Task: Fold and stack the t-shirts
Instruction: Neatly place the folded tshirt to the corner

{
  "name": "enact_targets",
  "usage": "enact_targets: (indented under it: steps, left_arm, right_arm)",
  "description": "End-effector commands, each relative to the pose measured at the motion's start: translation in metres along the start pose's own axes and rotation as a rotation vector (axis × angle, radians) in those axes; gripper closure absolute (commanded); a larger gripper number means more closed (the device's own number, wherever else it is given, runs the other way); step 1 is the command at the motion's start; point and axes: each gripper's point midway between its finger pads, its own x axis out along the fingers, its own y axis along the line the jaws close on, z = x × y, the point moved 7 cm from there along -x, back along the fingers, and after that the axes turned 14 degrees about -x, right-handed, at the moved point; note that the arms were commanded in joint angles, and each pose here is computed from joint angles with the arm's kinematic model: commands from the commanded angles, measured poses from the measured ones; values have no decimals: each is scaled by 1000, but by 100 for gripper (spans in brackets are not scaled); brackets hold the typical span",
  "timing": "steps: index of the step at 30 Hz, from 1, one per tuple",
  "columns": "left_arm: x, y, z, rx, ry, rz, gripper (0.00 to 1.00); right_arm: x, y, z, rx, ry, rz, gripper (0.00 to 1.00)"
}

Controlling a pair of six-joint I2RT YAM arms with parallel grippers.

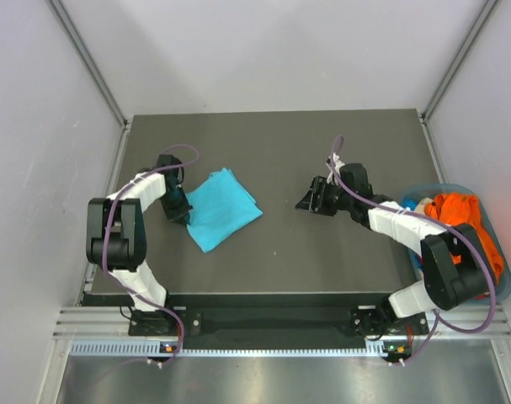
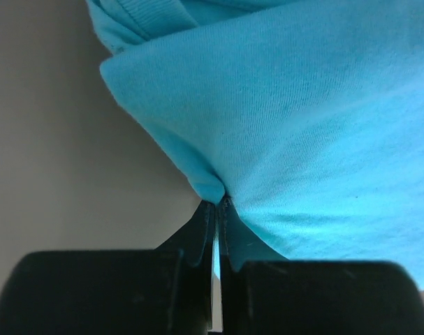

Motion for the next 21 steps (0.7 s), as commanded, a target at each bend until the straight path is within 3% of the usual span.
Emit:
enact_targets:
  steps: [1,4,7,8,9,15,17,21]
  left_arm:
    - [-9,33,-22,-76,13,148,100]
    - [-16,44,-40,-119,29,141,100]
    - [-33,52,-57,-166,11,92,76]
    - [-46,51,-59,-181,-25,52,62]
    - [-52,53,-61,-178,-38,39,59]
    - [-113,16,-19,-10,-213,-181,49]
    - [-112,2,-1,80,-247,-221,47]
    - [-104,-33,24,232,-196,-350,46]
  right_arm:
    - [-12,7,8,-38,-53,35,48]
    - [-16,10,6,-46,-60,46,47]
    - [-19,11,5,-49,-64,54,48]
    - [-20,12,4,-50,-65,56,47]
    - [-22,12,4,-53,-70,58,47]
    - [-26,16,4,-55,-87,79,47]
    - [-27,18,4,-59,-90,87,47]
    - [-26,18,6,-64,-95,94,47]
